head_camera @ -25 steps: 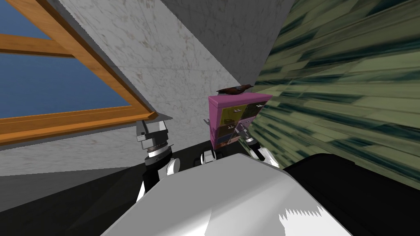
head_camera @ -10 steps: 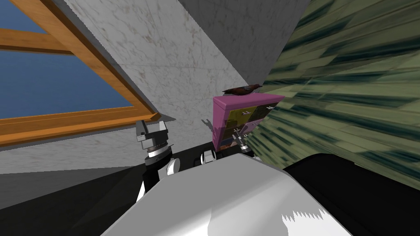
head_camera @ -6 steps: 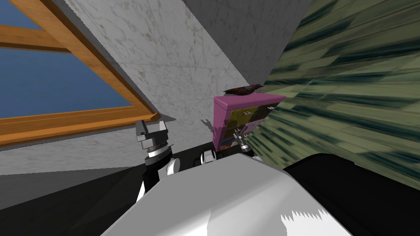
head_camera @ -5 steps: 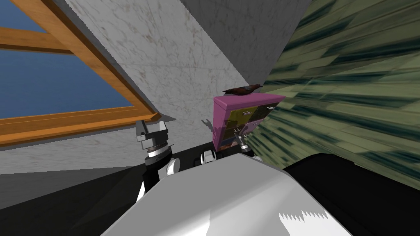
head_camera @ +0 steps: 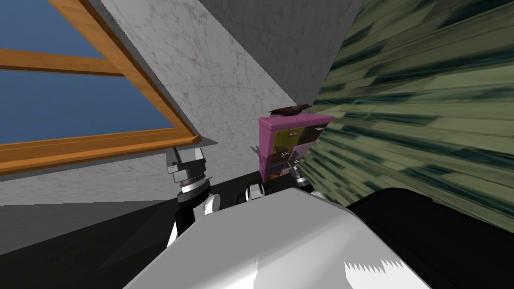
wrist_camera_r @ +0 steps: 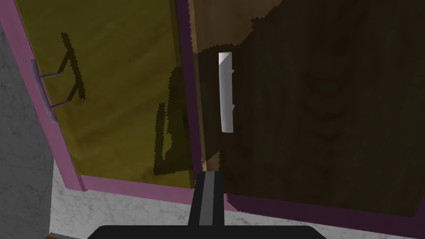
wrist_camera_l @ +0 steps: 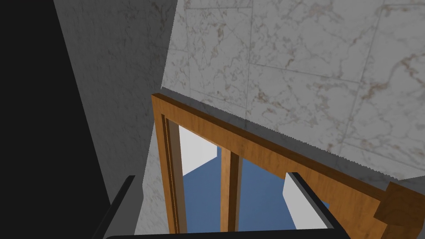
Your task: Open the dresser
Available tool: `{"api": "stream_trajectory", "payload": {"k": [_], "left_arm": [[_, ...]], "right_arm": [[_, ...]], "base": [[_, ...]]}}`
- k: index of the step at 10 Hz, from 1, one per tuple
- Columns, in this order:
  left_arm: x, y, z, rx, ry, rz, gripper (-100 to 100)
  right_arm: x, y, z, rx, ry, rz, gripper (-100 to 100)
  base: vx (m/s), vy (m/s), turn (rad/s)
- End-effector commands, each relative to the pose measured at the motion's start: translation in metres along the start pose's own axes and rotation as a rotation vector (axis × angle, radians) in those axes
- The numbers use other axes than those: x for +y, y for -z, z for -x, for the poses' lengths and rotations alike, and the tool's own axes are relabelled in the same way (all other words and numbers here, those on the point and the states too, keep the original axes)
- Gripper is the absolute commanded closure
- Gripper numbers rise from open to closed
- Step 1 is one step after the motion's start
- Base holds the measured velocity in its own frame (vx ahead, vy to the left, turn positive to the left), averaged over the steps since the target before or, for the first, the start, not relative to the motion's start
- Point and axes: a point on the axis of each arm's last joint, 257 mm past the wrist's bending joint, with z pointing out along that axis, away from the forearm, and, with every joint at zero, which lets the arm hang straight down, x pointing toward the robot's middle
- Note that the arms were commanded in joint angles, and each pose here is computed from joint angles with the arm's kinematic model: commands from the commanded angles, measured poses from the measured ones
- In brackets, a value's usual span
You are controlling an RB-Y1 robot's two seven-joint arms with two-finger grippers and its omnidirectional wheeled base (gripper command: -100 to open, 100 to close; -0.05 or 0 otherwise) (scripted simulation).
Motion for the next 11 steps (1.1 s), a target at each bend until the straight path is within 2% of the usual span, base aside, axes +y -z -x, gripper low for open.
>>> {"api": "stream_trajectory", "payload": {"k": [1,5,7,11], "left_arm": [[0.000,0.000,0.000,0.000,0.000,0.000,0],[0.000,0.000,0.000,0.000,0.000,0.000,0],[0.000,0.000,0.000,0.000,0.000,0.000,0],[0.000,0.000,0.000,0.000,0.000,0.000,0]], "right_arm": [[-0.007,-0.002,-0.013,-0.035,0.054,0.013,-100],[-0.018,-0.005,-0.027,-0.081,0.125,0.030,-100],[-0.019,-0.008,-0.025,-0.091,0.150,0.034,-100],[-0.008,-0.006,-0.008,-0.047,0.083,0.018,-100]], "base": [[0.000,0.000,0.000],[0.023,-0.005,0.008],[0.136,-0.046,0.100],[0.075,-0.026,0.016]]}}
